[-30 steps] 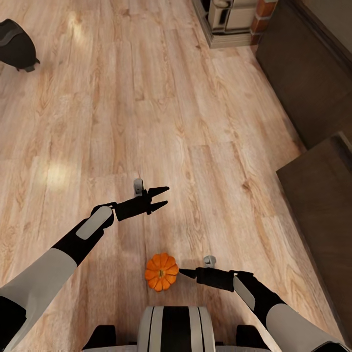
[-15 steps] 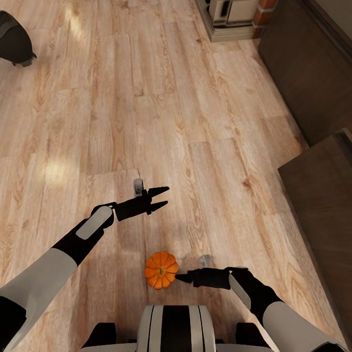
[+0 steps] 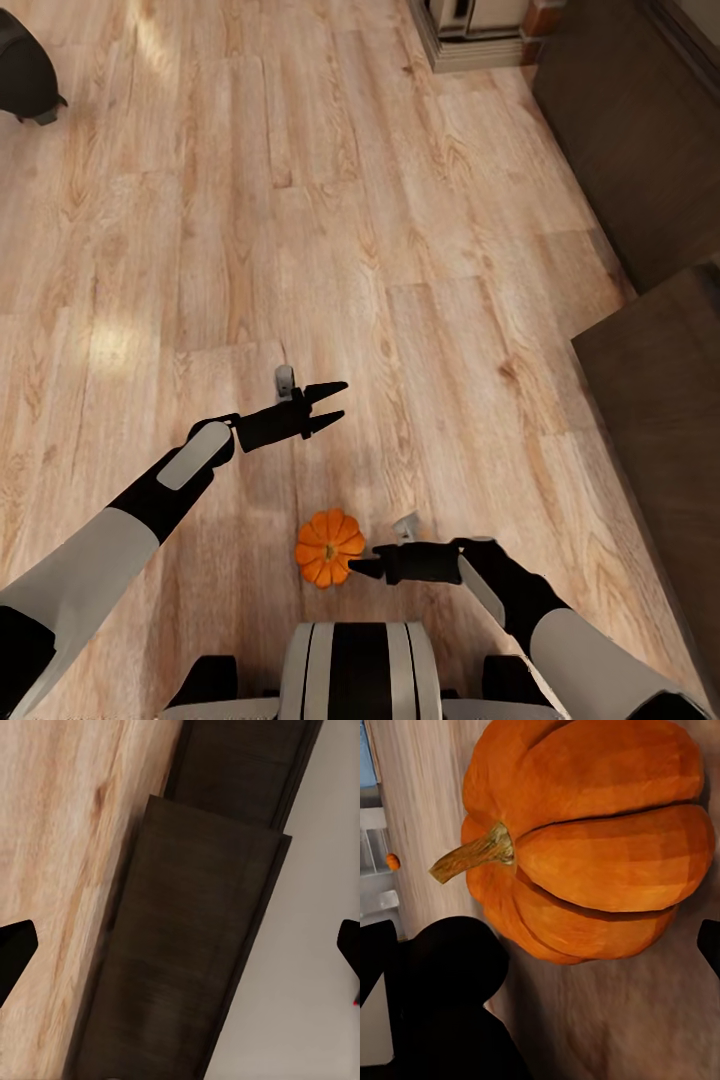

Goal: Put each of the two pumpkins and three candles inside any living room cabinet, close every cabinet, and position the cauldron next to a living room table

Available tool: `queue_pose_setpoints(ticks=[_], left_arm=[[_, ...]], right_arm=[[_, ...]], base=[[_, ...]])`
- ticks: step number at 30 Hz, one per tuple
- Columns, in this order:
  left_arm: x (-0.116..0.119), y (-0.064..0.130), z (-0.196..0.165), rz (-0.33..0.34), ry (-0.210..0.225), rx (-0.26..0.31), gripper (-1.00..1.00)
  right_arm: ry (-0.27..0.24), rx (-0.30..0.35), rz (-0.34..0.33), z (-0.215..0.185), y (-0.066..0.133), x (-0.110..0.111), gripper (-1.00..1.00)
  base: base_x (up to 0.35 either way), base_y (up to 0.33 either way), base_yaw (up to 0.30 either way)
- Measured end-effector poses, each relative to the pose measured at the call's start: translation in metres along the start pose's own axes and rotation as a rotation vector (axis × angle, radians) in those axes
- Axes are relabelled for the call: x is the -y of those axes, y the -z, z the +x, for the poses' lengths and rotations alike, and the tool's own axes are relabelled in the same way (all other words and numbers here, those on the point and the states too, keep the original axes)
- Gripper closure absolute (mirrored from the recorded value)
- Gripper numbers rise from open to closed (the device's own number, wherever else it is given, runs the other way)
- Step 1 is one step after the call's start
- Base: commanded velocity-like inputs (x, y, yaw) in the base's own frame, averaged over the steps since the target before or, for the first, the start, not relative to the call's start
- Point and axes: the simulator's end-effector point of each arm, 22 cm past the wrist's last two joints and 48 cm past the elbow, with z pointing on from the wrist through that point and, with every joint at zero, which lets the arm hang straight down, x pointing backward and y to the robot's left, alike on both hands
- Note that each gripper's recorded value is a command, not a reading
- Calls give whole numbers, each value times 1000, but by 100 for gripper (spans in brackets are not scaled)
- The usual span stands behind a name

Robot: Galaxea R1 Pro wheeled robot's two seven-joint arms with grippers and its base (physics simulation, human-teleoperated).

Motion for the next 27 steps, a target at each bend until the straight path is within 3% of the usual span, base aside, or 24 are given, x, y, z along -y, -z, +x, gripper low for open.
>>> queue_pose_setpoints(ticks=[11,18,22,27], left_arm=[[-6,2,-1,-3,10,3,-100],[-7,1,-1,-6,7,1,-100],[-7,1,0,-6,7,1,-100],[-7,1,0,-6,7,1,-100]], right_arm=[[19,-24,-13,6,-6,-5,-100],[28,-30,-10,7,-6,-4,-100],[87,3,-4,0,-6,-3,-100],[110,22,-2,-4,-5,-2,-100]], base=[[4,0,0],[135,0,0],[13,0,0],[11,0,0]])
